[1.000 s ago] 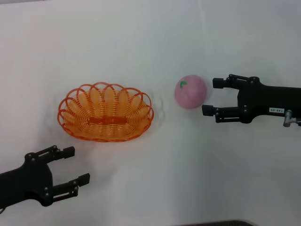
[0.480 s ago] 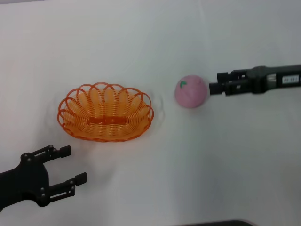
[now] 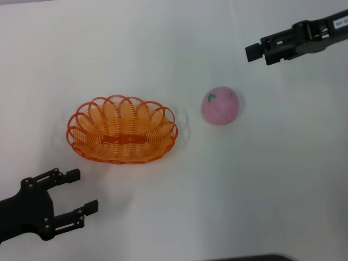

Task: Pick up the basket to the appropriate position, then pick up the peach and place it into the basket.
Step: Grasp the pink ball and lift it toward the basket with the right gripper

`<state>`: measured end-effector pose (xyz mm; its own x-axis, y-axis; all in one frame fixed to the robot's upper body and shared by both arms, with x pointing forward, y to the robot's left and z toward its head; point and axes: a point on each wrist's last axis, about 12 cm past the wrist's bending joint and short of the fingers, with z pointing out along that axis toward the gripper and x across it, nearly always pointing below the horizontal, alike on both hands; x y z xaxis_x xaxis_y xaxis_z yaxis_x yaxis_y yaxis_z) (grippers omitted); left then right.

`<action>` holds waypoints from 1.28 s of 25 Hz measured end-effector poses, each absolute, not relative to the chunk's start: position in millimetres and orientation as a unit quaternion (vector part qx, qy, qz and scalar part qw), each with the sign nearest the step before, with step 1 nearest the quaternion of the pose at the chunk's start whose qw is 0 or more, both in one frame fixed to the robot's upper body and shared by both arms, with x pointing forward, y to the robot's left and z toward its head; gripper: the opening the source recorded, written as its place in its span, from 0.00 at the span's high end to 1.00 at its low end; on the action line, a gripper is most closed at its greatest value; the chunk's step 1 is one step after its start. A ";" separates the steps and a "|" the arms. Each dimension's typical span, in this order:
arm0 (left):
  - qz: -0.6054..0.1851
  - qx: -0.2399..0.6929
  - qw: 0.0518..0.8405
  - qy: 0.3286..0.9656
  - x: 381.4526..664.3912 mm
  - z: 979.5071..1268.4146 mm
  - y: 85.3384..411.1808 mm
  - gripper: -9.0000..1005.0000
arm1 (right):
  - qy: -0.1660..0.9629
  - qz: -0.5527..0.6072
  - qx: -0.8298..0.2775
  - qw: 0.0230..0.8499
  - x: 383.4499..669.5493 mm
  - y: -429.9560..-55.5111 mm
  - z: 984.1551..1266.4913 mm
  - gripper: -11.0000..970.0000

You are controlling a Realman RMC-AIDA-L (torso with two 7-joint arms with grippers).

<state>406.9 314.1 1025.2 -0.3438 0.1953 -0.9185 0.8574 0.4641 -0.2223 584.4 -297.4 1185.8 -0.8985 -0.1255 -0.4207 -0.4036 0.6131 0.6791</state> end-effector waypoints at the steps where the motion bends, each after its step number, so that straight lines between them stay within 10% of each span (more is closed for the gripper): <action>1: -0.372 0.360 0.445 0.731 406.7 1025.1 314.0 0.22 | 0.891 0.400 -0.148 0.156 588.2 -293.0 1188.8 0.02; 32: -0.373 0.362 0.444 0.730 406.4 1025.1 313.9 0.22 | 0.954 0.126 -0.258 0.090 615.8 -171.4 1147.2 0.02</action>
